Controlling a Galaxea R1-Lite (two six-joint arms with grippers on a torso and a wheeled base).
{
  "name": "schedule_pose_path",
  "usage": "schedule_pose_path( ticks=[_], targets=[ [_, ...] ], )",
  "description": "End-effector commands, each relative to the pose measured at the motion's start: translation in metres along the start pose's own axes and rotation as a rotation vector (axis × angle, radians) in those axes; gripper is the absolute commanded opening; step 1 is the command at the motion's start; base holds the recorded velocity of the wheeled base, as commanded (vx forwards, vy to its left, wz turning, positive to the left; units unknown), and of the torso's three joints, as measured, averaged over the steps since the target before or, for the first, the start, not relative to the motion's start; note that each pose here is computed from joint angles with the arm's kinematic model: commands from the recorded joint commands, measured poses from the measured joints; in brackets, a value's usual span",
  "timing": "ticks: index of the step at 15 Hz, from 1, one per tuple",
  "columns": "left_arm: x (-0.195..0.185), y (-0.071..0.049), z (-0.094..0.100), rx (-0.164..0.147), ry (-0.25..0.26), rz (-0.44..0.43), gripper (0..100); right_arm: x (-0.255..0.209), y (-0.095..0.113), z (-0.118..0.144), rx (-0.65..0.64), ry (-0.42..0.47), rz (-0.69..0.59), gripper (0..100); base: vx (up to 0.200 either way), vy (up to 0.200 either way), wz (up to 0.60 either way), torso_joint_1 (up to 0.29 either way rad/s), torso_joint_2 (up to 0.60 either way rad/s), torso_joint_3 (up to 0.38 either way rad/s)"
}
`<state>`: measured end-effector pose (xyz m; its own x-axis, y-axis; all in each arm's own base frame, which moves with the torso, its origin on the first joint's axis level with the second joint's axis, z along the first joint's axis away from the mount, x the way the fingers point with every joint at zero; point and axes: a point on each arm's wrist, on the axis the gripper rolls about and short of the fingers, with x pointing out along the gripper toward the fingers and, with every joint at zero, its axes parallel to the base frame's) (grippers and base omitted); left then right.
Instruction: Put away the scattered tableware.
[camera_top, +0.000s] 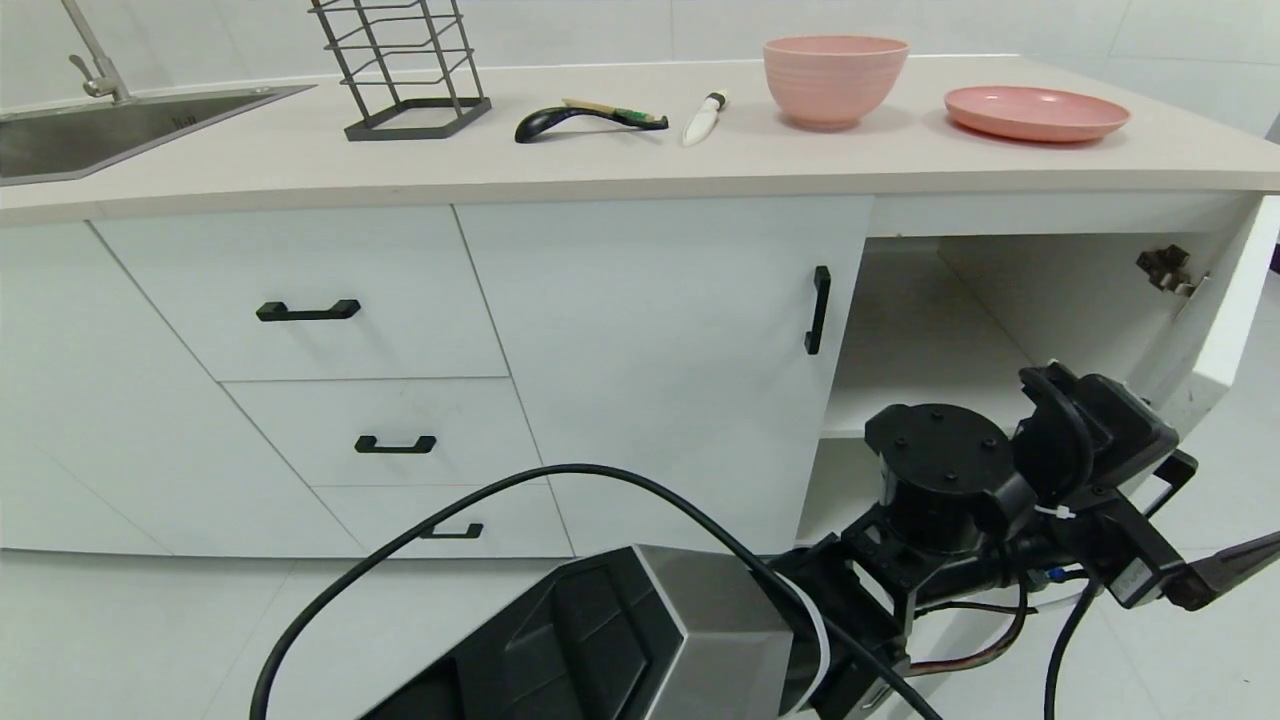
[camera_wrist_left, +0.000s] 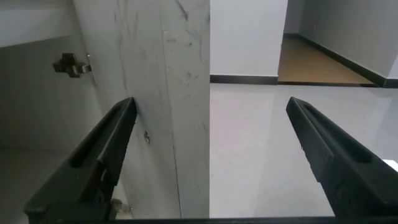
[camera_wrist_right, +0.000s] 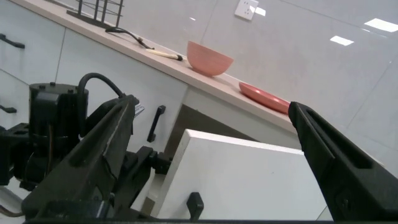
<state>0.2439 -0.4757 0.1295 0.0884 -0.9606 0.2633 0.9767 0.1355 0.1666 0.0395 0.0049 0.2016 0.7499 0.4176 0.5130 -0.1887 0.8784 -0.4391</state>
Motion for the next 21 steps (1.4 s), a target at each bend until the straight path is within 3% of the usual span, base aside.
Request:
schedule_pose_path(
  ticks=[1, 2, 14, 17, 19, 20, 21],
  targets=[
    [0.003, -0.005, -0.003, -0.007, 0.001, -0.01, 100, 0.0, 0.0, -0.001, 0.001, 0.003, 0.0, 100, 0.0, 0.0, 0.0, 0.0, 0.0, 0.0],
    [0.006, -0.01, -0.004, -0.02, -0.006, -0.016, 100, 0.0, 0.0, -0.001, 0.001, 0.003, 0.0, 100, 0.0, 0.0, 0.0, 0.0, 0.0, 0.0],
    [0.016, -0.02, -0.015, -0.028, -0.009, -0.038, 100, 0.0, 0.0, 0.002, -0.01, -0.018, 0.001, 100, 0.0, 0.0, 0.0, 0.0, 0.0, 0.0],
    [0.023, -0.049, -0.032, -0.068, 0.024, -0.095, 100, 0.004, -0.004, 0.011, -0.034, -0.058, 0.0, 100, 0.0, 0.0, 0.0, 0.0, 0.0, 0.0],
    [0.03, -0.086, -0.045, -0.112, 0.05, -0.171, 100, 0.013, -0.013, 0.037, -0.109, -0.168, -0.016, 100, 0.0, 0.0, 0.0, 0.0, 0.0, 0.0],
    [0.036, -0.12, -0.04, -0.142, 0.012, -0.254, 100, 0.016, -0.017, 0.047, -0.134, -0.205, -0.02, 100, 0.0, 0.0, 0.0, 0.0, 0.0, 0.0],
    [0.038, -0.128, -0.032, -0.137, -0.024, -0.27, 100, 0.017, -0.018, 0.049, -0.142, -0.216, -0.022, 100, 0.0, 0.0, 0.0, 0.0, 0.0, 0.0]
  ],
)
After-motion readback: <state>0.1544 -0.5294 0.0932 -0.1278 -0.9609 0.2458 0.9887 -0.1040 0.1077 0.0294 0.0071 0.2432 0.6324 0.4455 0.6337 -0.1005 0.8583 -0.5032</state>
